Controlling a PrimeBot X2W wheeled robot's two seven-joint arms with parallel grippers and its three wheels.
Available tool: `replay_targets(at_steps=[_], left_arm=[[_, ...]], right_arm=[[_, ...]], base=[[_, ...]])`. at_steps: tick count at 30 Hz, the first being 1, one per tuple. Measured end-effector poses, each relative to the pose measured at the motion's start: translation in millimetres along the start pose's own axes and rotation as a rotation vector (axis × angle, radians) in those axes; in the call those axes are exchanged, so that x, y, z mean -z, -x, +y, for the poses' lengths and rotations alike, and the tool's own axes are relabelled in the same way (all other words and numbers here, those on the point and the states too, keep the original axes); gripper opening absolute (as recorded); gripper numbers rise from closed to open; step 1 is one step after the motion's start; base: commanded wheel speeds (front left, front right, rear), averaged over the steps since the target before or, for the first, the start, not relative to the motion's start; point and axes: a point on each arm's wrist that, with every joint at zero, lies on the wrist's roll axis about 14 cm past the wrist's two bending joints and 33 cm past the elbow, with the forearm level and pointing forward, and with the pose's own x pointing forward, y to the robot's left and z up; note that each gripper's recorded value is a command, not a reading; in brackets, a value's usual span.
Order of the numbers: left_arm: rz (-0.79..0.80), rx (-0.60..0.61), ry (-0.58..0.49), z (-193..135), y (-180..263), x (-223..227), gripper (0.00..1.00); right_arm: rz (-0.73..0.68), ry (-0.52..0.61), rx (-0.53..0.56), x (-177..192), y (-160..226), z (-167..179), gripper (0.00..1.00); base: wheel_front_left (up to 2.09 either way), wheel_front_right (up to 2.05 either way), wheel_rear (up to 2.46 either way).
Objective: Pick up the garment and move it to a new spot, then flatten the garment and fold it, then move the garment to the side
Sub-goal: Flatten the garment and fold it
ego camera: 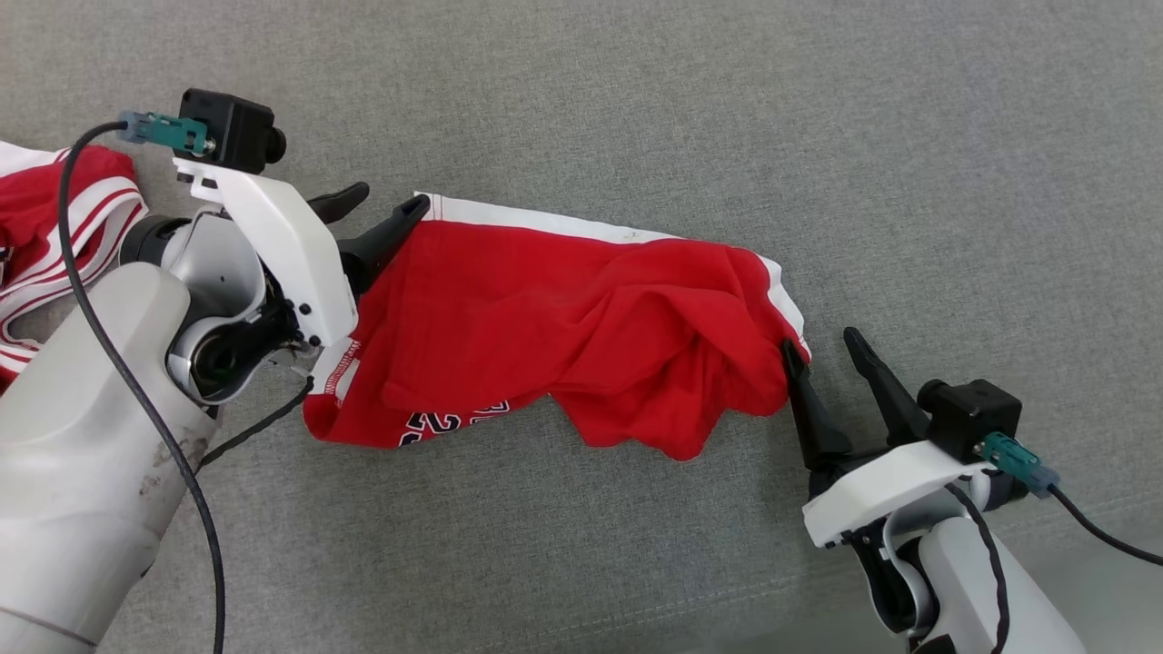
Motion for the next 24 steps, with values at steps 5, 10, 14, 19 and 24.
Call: replay_targets(at_steps=[5, 10, 14, 19, 24], left_arm=[[0.050, 0.008, 0.041, 2.8, -5.5, 2.0, 1.00], [0.124, 0.014, 0.055, 5.6, -9.1, 7.8, 1.00], [0.179, 0.002, 0.071, 14.7, -9.4, 14.1, 1.00], [0.225, 0.013, 0.095, 16.4, -16.0, 20.6, 1.00], [0.232, 0.017, 0.132, 23.5, -26.3, 19.2, 1.00]], right_arm=[[0.013, 0.005, -0.029, 3.0, -4.1, 7.8, 1.00], [0.043, 0.009, -0.050, 11.1, -7.0, 12.5, 1.00], [0.057, 0.012, -0.058, 14.4, -9.9, 13.6, 1.00], [0.063, 0.009, -0.069, 14.8, -12.9, 15.3, 1.00], [0.065, 0.020, -0.086, 15.0, -18.0, 17.0, 1.00]], base=[[0.00, 0.00, 0.00], [0.00, 0.00, 0.00], [0.00, 0.00, 0.00], [0.00, 0.00, 0.00], [0.00, 0.00, 0.00]])
